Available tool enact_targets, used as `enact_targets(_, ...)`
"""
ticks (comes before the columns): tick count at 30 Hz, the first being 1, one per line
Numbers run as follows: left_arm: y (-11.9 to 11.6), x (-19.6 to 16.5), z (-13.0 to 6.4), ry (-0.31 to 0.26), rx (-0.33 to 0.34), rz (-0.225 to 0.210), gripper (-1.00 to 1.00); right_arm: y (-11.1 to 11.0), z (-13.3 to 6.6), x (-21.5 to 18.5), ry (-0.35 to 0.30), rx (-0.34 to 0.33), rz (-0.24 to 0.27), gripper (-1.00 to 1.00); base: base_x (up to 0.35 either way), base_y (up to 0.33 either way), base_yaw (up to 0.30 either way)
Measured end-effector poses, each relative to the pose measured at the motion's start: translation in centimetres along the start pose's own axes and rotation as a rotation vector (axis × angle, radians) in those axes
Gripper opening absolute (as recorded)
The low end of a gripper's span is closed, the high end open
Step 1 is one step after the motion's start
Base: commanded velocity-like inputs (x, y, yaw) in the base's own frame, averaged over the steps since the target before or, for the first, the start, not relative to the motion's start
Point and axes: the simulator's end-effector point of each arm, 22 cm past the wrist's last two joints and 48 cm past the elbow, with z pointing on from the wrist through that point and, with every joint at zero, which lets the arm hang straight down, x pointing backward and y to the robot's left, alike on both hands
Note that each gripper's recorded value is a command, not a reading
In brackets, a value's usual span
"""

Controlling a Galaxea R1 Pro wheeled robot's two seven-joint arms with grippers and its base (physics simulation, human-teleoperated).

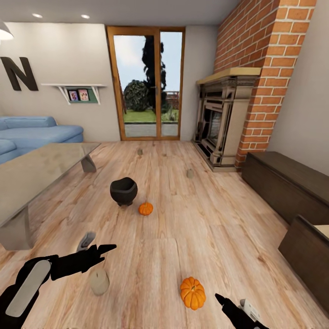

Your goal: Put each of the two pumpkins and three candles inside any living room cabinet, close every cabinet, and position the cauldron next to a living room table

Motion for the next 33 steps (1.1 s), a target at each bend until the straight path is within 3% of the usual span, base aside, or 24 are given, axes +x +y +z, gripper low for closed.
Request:
enact_targets(10,1.5,0.9,1.1,0.026,-0.012,-0.03,1.0,1.5,1.7,-2.0,-0.008,-0.001,0.0,1.0,0.0,0.0,0.0)
enact_targets(16,2.4,1.4,1.7,0.041,-0.021,-0.045,1.0,0.9,2.3,-0.3,0.064,0.015,0.023,1.0,0.0,0.0,0.0)
enact_targets(33,5.4,2.9,3.2,0.083,-0.057,-0.09,1.0,0.8,4.3,0.3,0.127,0.031,0.042,1.0,0.0,0.0,0.0)
